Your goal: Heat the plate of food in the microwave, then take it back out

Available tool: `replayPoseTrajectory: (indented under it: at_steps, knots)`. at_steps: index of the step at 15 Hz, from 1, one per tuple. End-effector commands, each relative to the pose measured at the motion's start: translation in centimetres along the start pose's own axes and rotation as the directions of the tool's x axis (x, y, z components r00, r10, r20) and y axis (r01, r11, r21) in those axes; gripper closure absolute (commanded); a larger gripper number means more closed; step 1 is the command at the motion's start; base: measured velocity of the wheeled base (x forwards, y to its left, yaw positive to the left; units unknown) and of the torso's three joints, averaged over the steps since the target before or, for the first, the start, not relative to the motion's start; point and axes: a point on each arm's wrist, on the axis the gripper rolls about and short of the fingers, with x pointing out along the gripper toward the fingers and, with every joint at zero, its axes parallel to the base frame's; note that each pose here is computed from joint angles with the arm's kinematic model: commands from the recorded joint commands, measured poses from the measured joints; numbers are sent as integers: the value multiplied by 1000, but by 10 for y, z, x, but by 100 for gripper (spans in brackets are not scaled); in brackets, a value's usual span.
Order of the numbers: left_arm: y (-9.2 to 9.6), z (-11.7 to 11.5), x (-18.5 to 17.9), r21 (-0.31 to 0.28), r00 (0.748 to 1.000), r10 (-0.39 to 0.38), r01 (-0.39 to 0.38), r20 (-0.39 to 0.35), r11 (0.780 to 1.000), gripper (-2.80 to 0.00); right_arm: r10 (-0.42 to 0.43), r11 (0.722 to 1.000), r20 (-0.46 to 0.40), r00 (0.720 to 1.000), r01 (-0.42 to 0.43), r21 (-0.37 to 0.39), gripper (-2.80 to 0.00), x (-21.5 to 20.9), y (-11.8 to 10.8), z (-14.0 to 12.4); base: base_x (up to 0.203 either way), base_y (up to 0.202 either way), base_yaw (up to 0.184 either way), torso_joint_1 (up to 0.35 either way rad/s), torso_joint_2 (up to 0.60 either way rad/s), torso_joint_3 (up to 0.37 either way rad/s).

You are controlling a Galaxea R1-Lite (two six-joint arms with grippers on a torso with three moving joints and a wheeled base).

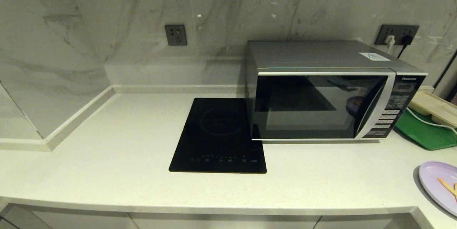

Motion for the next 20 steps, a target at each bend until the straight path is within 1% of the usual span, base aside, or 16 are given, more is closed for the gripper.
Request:
replayPoseTrajectory:
  at_steps: [1, 4, 7, 9, 10, 11, 13, 20]
  knots:
    - [0, 0, 0, -1, 1000, 1, -1, 0, 1000, 0, 2, 1000, 14, 1000, -2, 0, 0, 35, 1, -7, 0, 0, 0, 0, 0, 0]
    - [0, 0, 0, -1, 1000, 1, -1, 0, 1000, 0, -3, 1000, -20, 1000, 3, -3, 0, 77, 1, -28, 0, 0, 0, 0, 0, 0]
    - [0, 0, 0, -1, 1000, 1, -1, 0, 1000, 0, 3, 1000, 24, 1000, -3, -6, 0, 107, 1, -46, 0, 0, 0, 0, 0, 0]
    - [0, 0, 0, -1, 1000, 1, -1, 0, 1000, 0, 10, 1000, 88, 996, -8, -29, 0, 131, 1, -64, 0, 0, 0, 0, 0, 0]
    - [0, 0, 0, -1, 1000, 1, -1, 0, 1000, 0, 23, 999, 153, 988, -16, -43, 0, 139, 1, -69, 0, 0, 0, 0, 0, 0]
    - [0, 0, 0, -1, 1000, 1, -1, 0, 1000, 0, 34, 998, 187, 982, -25, -53, 0, 142, 1, -70, 0, 0, 0, 0, 0, 0]
    - [0, 0, 0, -1, 1000, 1, -1, 0, 1000, 0, 50, 997, 159, 986, -38, -74, 0, 142, 2, -73, 0, 0, 0, 0, 0, 0]
    - [0, 0, 0, -1, 1000, 1, -1, 0, 1000, 0, 50, 996, 161, 986, -38, -75, 0, 142, 2, -73, 0, 0, 0, 0, 0, 0]
